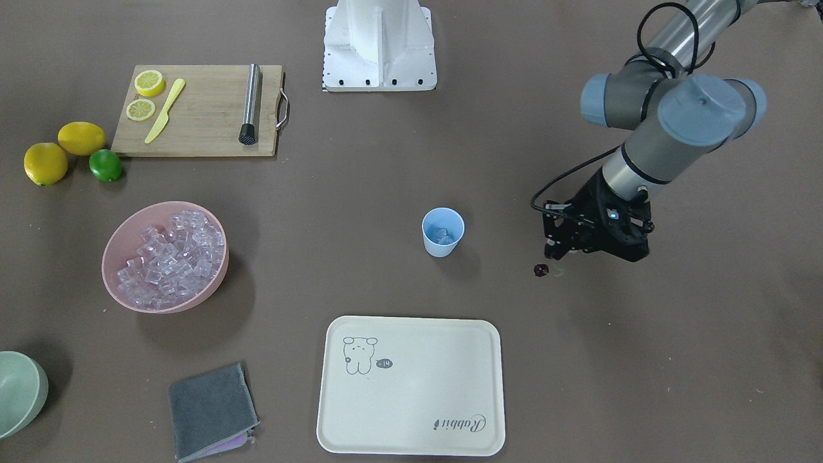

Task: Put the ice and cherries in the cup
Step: 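Carry the cherries with the left gripper over the light-blue cup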

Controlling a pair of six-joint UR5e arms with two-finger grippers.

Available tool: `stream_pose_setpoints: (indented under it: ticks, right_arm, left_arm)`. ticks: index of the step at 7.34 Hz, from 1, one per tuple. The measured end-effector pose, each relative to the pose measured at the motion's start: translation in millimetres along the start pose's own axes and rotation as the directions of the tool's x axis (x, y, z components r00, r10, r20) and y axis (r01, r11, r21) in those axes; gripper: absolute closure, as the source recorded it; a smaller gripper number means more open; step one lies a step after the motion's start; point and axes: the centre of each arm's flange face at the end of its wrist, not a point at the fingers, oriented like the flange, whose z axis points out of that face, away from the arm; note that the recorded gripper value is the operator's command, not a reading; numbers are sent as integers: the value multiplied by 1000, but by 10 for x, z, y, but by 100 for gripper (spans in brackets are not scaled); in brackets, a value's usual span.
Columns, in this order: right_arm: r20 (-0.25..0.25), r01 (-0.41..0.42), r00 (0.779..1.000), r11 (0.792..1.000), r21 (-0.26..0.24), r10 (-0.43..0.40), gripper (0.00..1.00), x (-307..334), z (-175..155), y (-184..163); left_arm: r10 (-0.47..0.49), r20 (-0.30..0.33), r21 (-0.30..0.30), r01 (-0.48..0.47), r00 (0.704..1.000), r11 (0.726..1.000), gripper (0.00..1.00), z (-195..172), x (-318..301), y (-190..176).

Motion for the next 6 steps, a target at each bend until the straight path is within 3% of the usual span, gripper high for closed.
stream_pose_setpoints:
  ticks: [2, 5, 6]
  right_arm:
    - [25, 7, 1000, 1000, 10, -7, 1, 241, 7, 207]
    - [31, 18, 999, 1000, 4, -18, 1, 418, 55, 323]
    - [31, 15, 999, 1000, 4, -15, 1, 430, 57, 306]
  left_arm:
    - [-51, -65, -7, 51, 997, 999, 100, 64, 755, -17]
    - [-63, -71, -7, 63, 995, 998, 100, 302, 1216, 202]
    - [-63, -70, -8, 63, 996, 998, 50, 338, 1259, 244]
